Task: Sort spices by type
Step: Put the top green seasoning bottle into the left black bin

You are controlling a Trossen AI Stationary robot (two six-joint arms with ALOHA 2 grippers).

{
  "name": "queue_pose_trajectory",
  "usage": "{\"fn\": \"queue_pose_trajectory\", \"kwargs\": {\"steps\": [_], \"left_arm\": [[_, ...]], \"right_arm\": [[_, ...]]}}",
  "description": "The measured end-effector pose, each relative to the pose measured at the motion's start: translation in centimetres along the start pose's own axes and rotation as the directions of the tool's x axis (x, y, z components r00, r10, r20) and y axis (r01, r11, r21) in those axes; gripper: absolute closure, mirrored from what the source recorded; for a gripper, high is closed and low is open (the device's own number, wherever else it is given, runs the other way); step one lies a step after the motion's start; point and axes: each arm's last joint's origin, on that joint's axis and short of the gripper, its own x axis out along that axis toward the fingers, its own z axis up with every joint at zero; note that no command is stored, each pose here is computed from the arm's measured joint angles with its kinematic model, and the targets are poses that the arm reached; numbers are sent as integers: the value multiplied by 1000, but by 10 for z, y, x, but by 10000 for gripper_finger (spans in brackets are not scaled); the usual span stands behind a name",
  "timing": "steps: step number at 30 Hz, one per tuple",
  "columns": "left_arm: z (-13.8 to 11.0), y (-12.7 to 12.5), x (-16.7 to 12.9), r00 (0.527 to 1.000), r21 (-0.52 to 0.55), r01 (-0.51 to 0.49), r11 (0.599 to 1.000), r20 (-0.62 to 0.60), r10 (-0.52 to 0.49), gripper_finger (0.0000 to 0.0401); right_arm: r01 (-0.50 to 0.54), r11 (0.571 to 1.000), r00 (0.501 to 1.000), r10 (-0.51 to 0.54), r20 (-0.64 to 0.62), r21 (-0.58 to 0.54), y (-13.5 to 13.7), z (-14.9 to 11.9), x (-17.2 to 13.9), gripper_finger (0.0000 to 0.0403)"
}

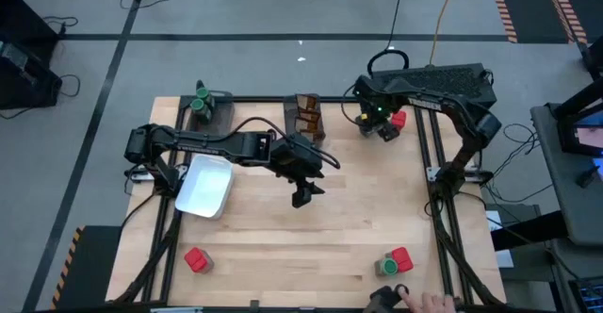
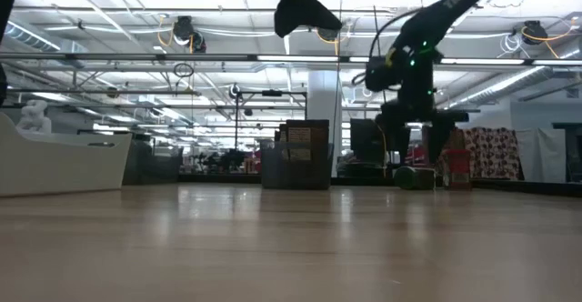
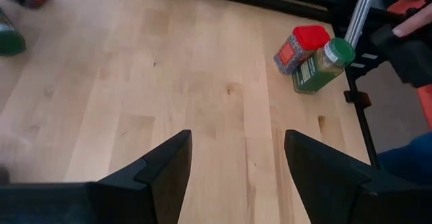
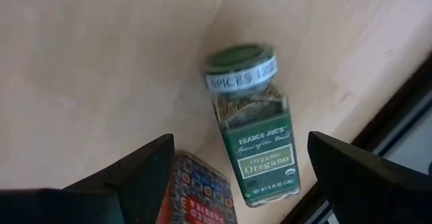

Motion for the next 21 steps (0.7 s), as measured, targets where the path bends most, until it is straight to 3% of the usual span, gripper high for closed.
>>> {"fn": "queue_pose_trajectory", "kwargs": {"steps": [12,16,21], "left_arm": [[-3,5,-1,999,-15,-16,1000,-35,16,162],[-2,7,-1,999,-11,-20,1000,-34,19,162],[-2,10,-2,999,-3,-25,1000,-31,24,162]], "right_arm": [[-74,997,996,73,-58,-15,-7,12,43,92],[-80,997,995,79,-62,-21,-5,15,45,136],[-83,996,994,83,-64,-8,-4,18,45,219]]}}
